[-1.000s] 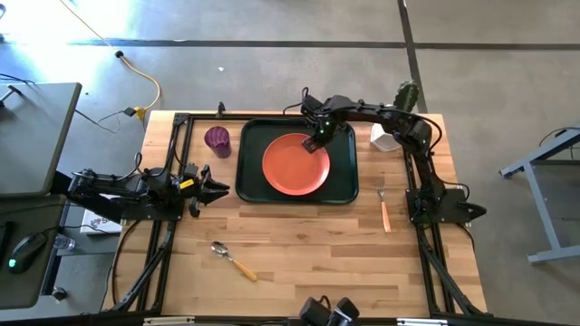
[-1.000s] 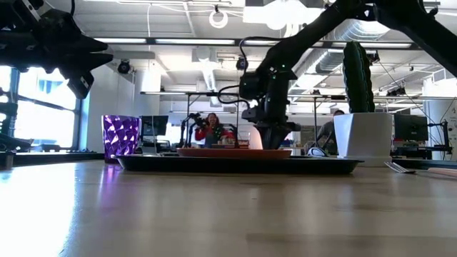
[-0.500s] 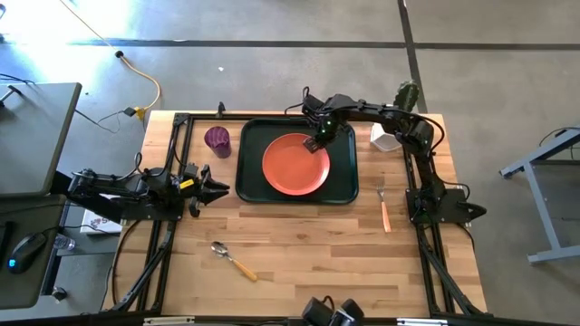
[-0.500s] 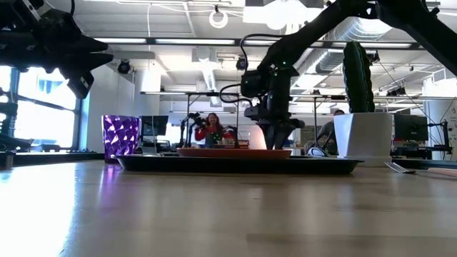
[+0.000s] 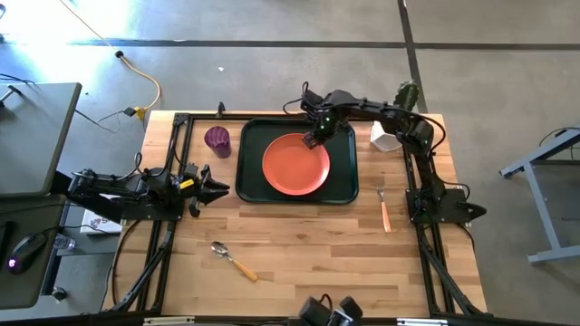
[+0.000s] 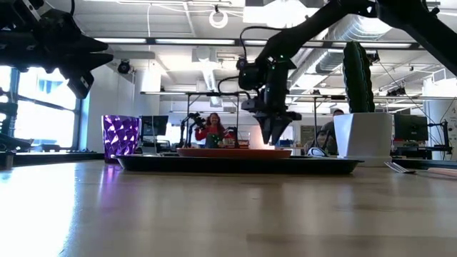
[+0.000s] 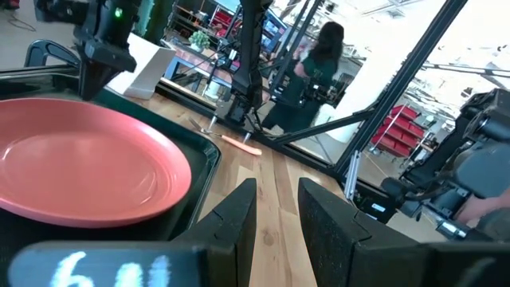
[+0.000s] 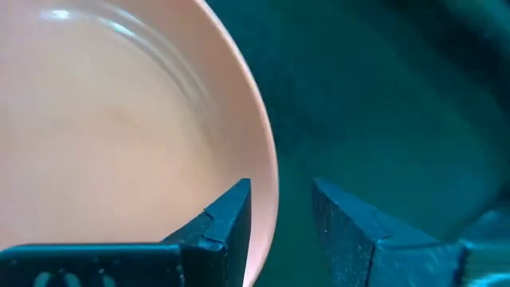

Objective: Pick and place plate/cup/fork/spoon on tray
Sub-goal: Put the purple glass on the black serving tray to the top left of the orange plate

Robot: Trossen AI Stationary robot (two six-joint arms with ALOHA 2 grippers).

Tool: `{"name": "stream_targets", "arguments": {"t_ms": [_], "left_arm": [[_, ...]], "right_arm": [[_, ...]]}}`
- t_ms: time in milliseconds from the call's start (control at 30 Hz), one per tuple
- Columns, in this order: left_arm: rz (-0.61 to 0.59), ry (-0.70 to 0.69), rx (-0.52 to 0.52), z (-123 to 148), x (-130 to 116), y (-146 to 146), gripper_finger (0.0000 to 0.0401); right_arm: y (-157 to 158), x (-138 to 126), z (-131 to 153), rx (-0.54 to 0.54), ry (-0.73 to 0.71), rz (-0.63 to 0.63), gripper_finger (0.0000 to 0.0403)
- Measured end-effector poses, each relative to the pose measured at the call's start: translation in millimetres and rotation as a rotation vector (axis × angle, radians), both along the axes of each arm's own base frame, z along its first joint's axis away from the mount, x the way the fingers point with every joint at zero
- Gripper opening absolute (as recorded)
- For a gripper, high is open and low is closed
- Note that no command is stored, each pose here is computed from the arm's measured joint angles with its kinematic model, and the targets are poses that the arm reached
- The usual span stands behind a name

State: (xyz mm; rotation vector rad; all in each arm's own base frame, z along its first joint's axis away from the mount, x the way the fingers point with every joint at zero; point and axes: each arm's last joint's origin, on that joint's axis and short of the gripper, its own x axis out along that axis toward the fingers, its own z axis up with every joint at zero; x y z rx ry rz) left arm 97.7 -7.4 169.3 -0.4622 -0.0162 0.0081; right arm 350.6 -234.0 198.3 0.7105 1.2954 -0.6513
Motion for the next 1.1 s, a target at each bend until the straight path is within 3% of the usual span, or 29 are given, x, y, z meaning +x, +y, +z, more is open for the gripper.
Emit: {"name": "stream_targets", "arguments": {"t_ms": [333, 633, 1100], "left_arm": [[0.01, -0.056, -0.007, 5.4, -0.2, 0.3, 0.0085], [0.126, -0.18, -0.032, 22.6, -3.4, 4.0, 0.0085], [0.209, -0.017, 0.183, 71.3, -16.8, 7.6, 0.0085]], "right_arm": [[0.3, 10.4, 39.9, -0.035, -0.053, 0.011, 0.0124], [26.5, 30.8, 81.8, -0.112, -0.106, 0.076, 0.0124], [64.1, 42.1, 161.7, -0.333, -0.218, 0.119, 0.0124]]}}
